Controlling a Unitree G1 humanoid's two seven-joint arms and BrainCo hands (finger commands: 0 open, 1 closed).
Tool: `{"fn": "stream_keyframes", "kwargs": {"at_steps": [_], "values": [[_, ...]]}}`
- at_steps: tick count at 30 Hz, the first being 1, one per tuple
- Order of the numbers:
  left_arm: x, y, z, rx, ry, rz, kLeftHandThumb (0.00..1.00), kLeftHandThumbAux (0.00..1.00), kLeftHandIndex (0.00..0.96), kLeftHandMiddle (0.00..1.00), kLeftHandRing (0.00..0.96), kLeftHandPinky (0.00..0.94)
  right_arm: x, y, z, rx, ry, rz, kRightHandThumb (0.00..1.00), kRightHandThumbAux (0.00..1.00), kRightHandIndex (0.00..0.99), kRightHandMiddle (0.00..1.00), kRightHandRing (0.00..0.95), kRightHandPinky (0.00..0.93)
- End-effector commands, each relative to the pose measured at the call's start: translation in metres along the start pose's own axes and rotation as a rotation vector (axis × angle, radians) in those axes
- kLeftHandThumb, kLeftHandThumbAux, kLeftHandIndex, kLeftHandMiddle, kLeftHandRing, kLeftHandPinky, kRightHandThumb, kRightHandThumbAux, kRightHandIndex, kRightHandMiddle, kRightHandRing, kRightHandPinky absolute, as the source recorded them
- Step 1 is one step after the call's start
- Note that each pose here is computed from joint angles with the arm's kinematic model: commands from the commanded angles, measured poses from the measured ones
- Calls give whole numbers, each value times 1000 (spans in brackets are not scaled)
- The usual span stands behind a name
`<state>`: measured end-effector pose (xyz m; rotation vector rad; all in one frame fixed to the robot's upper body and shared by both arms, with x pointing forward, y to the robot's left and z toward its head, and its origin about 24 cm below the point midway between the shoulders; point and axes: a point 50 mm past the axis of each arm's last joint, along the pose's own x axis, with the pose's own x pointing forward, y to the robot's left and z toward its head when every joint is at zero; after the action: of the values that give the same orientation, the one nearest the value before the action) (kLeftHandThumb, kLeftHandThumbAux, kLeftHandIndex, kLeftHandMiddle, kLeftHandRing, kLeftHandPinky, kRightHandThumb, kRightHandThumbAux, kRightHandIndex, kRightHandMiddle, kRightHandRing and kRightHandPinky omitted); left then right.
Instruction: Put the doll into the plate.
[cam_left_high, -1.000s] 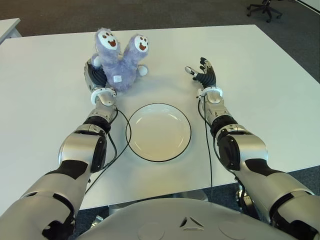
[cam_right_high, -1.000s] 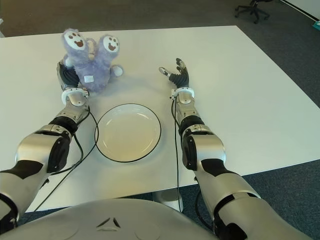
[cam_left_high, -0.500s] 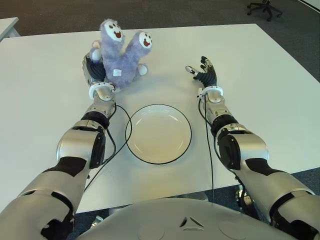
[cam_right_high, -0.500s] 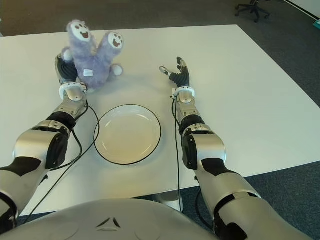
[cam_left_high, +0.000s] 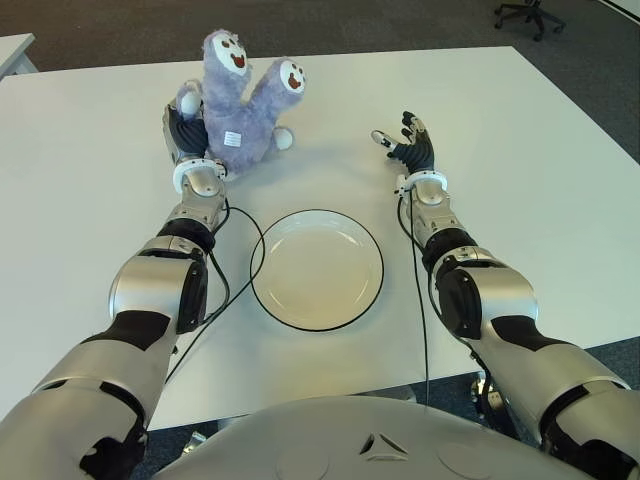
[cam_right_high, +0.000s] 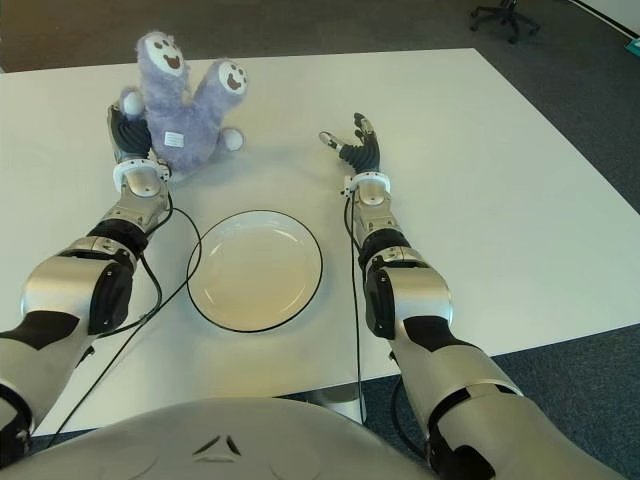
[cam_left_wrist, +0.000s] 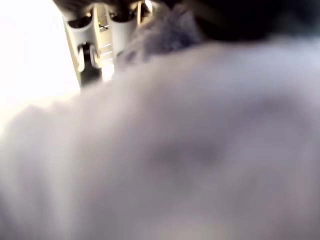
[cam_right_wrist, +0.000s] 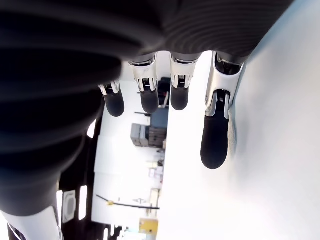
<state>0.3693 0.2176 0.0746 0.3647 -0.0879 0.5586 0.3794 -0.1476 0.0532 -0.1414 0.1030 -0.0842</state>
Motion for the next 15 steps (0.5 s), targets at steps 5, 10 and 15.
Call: {"fn": "stream_keyframes", "kwargs": {"at_steps": [5, 10, 15], "values": [[8, 2, 10, 9, -28, -11, 843, 666, 410, 546, 796, 792, -30, 4, -71, 3, 298, 19, 63, 721, 81, 55, 34, 35], [11, 2, 17, 24, -57, 2, 843, 665, 412, 549, 802, 804, -30, 3, -71, 4, 297, 18, 60, 720, 82, 58, 37, 38], [13, 2, 27, 52, -116, 28, 843, 666, 410, 547, 806, 808, -30, 4, -70, 5, 297, 18, 72, 726, 84, 63, 39, 38]]}}
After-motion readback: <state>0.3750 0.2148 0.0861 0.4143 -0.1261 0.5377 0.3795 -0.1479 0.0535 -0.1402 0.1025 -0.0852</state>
